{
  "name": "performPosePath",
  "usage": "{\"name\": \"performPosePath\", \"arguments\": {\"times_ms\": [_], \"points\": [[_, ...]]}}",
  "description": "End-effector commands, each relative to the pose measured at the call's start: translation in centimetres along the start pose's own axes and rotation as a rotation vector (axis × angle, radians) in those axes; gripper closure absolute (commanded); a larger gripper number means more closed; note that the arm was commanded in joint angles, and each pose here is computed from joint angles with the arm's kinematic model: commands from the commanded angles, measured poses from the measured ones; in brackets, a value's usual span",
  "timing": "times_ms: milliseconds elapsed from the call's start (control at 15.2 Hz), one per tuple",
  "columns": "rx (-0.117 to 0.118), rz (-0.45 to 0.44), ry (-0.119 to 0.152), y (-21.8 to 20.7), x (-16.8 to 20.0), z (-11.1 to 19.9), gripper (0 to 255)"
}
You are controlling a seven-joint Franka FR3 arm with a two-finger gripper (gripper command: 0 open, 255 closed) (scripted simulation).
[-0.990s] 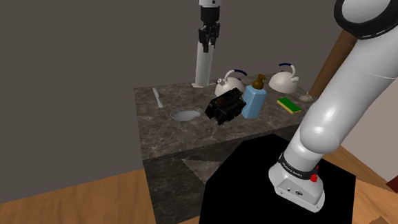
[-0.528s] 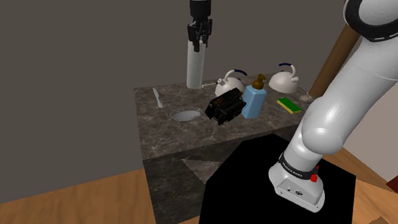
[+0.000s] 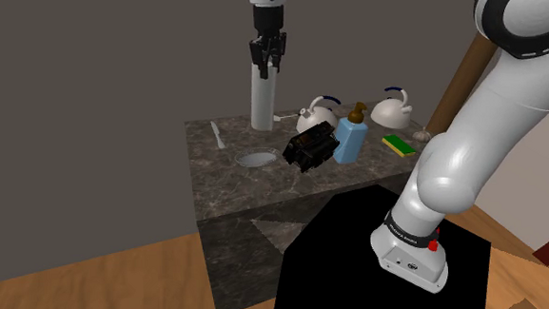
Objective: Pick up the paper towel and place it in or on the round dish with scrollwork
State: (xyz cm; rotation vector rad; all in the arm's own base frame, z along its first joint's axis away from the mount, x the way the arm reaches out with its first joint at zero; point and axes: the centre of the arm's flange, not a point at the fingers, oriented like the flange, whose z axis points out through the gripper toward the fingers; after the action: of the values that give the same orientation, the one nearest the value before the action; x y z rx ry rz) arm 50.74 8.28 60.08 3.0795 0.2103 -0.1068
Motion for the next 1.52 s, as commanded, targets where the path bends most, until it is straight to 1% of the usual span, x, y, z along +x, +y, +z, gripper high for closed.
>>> {"name": "performPosePath", "arguments": {"times_ms": [0, 1452], "points": [[0.000, 0.000, 0.000, -0.1, -0.1, 1.1, 255], [0.000, 0.000, 0.000, -0.7, 0.7, 12.7, 255]]}}
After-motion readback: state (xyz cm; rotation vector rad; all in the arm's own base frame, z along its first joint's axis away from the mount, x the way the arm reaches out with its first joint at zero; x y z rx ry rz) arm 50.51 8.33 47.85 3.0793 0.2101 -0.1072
